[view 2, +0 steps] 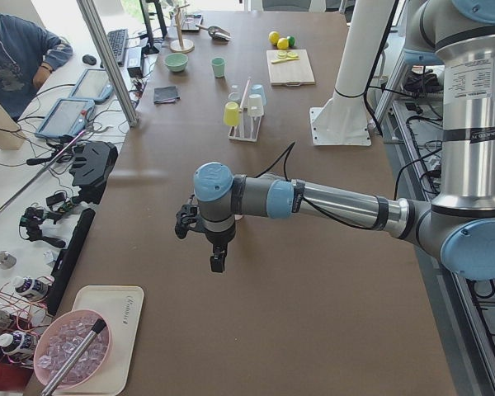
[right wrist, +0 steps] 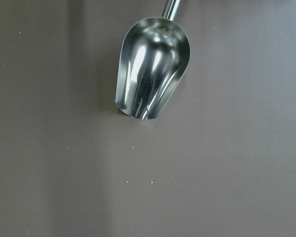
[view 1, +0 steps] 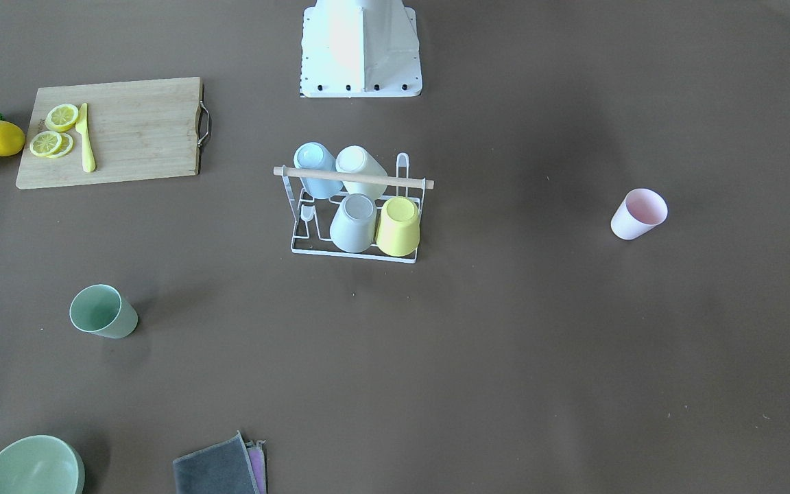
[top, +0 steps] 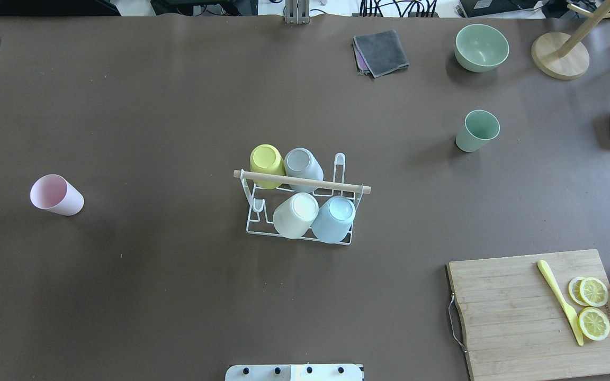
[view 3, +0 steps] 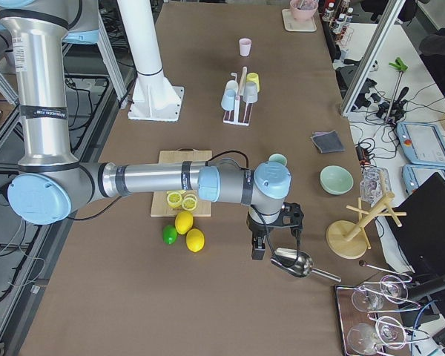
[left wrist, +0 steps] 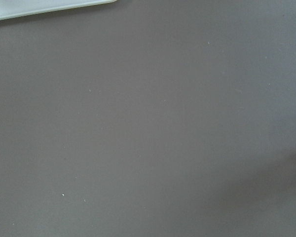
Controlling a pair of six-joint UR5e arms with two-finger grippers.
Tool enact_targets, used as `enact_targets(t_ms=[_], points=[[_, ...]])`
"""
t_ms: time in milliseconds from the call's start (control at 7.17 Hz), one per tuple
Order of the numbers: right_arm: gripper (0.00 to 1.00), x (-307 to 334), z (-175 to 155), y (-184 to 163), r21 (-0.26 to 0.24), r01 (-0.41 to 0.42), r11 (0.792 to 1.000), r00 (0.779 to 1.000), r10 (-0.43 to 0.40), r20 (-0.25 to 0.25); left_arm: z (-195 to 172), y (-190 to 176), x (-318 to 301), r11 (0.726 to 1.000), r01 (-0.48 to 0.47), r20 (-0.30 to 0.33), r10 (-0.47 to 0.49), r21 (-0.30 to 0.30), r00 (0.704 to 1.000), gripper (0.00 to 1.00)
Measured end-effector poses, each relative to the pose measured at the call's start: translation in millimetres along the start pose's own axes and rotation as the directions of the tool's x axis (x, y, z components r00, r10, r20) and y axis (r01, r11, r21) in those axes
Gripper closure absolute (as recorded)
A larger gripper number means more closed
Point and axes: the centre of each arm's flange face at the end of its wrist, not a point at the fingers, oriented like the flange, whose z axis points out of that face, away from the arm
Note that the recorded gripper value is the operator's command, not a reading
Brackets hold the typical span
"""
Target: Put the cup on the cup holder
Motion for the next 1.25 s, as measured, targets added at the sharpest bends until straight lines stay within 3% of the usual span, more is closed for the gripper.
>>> enact_targets(t_ms=[697, 976, 1255], points=[[0.0, -158, 2, -3, -0.006, -0.032, 0.999, 0.999, 0.032, 0.022, 10, -6, -9, 1.0, 0.012, 0.015, -0.011, -0.02, 1.0, 0.01], [0.0, -248, 20, -14, -0.034, 0.024, 0.999, 0.999, -0.023, 0.028, 10, -14, -8, 1.0, -0.007, 0.1, 0.009, -0.027, 0.995, 0.01], [0.0, -304, 37, -47, -0.061, 0.094, 0.994, 0.996, -0.093, 0.012, 30, -32, 12, 0.996, -0.059, 0.161, 0.069, -0.069, 0.984, 0.01]])
